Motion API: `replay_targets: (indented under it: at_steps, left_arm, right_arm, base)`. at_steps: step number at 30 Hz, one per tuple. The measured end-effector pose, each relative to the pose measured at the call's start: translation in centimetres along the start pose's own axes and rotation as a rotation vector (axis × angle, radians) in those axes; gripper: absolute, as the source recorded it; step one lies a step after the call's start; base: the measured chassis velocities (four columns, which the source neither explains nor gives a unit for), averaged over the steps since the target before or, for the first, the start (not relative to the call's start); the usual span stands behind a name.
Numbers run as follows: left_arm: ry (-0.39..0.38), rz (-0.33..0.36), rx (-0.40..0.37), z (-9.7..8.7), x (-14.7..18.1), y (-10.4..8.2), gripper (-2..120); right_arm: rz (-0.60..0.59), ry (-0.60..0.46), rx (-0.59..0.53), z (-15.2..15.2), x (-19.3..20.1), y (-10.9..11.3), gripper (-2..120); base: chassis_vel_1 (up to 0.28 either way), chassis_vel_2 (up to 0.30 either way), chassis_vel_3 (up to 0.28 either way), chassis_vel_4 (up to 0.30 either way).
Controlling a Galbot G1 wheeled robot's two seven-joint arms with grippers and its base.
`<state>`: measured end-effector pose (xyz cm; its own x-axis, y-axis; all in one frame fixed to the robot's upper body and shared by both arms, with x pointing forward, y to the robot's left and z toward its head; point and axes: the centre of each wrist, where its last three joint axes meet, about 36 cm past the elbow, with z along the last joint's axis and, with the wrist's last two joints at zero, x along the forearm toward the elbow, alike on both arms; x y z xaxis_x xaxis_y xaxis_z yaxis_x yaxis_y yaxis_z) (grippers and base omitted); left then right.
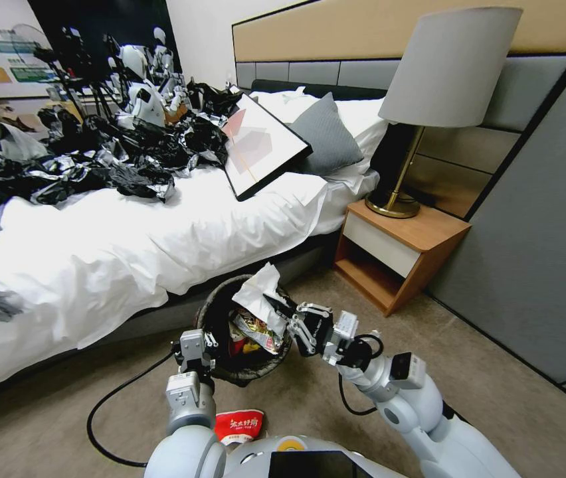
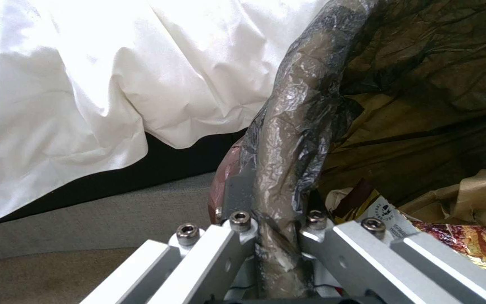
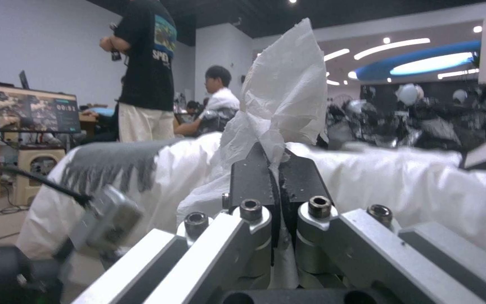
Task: Pick up the trash bin, then pick up the garbage from the floor and place it into the trash bin.
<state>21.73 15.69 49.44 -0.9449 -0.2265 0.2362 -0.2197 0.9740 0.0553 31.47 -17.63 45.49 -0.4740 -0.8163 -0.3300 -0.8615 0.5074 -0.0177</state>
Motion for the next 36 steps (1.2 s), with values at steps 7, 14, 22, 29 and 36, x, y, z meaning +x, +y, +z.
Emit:
replay_targets:
  at_steps: [7, 14, 22, 29, 36]
  left_arm:
    - [0.0, 0.0, 0.0, 0.0, 0.0, 0.0, 0]
    - [0.0, 0.0, 0.0, 0.0, 0.0, 0.0, 0]
    - [0.0, 0.0, 0.0, 0.0, 0.0, 0.0, 0]
    - [0.0, 0.0, 0.0, 0.0, 0.0, 0.0, 0]
    - [0.0, 0.0, 0.0, 0.0, 0.0, 0.0, 0]
  right_arm:
    - [0.039, 0.056, -0.022, 3.5, -0.7, -1.3, 0]
    - [0.059, 0.089, -0.04, 5.5, -1.3, -2.2, 0]
    - [0.102, 0.143, -0.047, 7.6, -1.6, -2.4, 1]
    - [0.101, 0.165, -0.043, 8.1, -1.6, -1.8, 25]
    - [0.099, 0.175, -0.046, 8.3, -1.3, -1.3, 48]
  base:
    - [0.0, 0.0, 0.0, 0.0]
    - [0.0, 0.0, 0.0, 0.0]
    - [0.0, 0.0, 0.0, 0.0]
    - [0.0, 0.0, 0.0, 0.0]
    - [0.0, 0.0, 0.0, 0.0]
